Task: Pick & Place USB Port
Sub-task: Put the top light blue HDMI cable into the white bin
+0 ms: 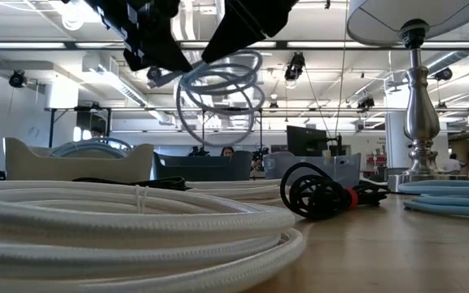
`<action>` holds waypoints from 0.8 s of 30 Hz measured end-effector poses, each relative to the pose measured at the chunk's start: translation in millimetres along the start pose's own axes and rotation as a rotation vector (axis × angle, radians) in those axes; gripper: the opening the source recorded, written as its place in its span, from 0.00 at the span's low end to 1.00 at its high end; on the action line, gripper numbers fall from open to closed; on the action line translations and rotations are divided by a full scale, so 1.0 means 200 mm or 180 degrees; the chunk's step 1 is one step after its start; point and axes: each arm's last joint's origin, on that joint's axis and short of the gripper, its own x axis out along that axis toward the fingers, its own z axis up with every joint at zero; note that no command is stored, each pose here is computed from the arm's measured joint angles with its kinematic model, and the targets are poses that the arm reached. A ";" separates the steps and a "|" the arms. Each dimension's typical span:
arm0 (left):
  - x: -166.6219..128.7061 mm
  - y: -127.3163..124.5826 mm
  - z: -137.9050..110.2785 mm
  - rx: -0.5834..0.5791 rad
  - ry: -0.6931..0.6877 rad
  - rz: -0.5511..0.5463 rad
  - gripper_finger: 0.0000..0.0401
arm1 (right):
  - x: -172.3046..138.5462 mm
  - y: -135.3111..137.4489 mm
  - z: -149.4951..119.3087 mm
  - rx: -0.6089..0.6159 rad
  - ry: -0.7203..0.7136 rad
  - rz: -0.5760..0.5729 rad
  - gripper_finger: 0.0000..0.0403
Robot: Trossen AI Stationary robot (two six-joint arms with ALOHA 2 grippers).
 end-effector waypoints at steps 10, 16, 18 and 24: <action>0.02 -0.03 0.04 -0.0021 -0.0230 -0.0211 0.10 | 0.02 -0.02 -0.01 -0.0251 0.0067 -0.0028 0.50; 0.02 0.00 -0.01 0.0130 0.0071 0.0026 0.10 | -0.01 -0.02 0.02 -0.0330 0.0018 -0.0173 0.50; 0.00 0.01 -0.02 0.0160 0.0147 0.0154 0.10 | -0.04 -0.02 0.04 -0.0278 0.0023 -0.0263 0.50; -0.15 0.05 -0.01 0.0197 0.0267 0.0245 0.10 | -0.15 0.00 0.00 -0.0144 0.0373 -0.0205 0.50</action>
